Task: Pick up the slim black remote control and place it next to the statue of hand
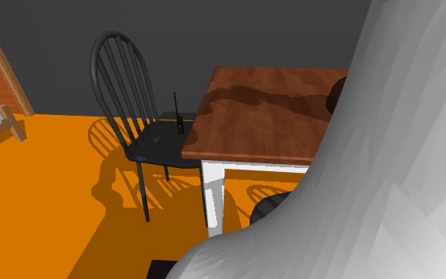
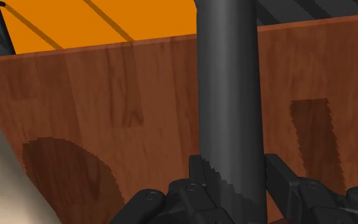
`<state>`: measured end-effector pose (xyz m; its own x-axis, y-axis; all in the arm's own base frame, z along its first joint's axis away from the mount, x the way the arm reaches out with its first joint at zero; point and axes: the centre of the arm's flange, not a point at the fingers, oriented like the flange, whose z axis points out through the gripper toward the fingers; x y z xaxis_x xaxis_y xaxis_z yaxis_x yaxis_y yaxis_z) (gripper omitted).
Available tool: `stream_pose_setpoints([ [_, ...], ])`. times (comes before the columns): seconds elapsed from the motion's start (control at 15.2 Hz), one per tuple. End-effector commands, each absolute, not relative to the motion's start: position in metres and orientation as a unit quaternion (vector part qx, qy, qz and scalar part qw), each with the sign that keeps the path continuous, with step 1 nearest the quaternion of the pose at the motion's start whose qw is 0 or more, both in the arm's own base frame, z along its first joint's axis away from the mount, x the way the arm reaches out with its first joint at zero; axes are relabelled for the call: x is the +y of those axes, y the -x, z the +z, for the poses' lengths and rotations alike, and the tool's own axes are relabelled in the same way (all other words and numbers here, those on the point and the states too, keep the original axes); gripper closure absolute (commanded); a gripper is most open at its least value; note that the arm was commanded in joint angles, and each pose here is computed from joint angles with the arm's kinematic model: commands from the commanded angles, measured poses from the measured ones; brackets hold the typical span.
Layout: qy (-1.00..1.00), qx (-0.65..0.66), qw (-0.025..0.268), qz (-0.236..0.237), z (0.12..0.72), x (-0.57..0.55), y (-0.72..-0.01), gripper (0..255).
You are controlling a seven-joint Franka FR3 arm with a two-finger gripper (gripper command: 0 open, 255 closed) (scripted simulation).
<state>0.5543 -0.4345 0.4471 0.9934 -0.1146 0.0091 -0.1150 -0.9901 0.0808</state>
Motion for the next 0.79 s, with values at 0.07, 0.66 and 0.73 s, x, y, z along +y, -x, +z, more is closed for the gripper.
stream_pose_setpoints([
  [0.07, -0.998, -0.058, 0.041, 0.003, 0.431, -0.435, -0.555, 255],
  [0.66, -0.998, -0.058, 0.041, 0.003, 0.384, -0.435, -0.555, 255],
  [0.73, -0.998, -0.058, 0.041, 0.003, 0.379, -0.435, -0.555, 255],
])
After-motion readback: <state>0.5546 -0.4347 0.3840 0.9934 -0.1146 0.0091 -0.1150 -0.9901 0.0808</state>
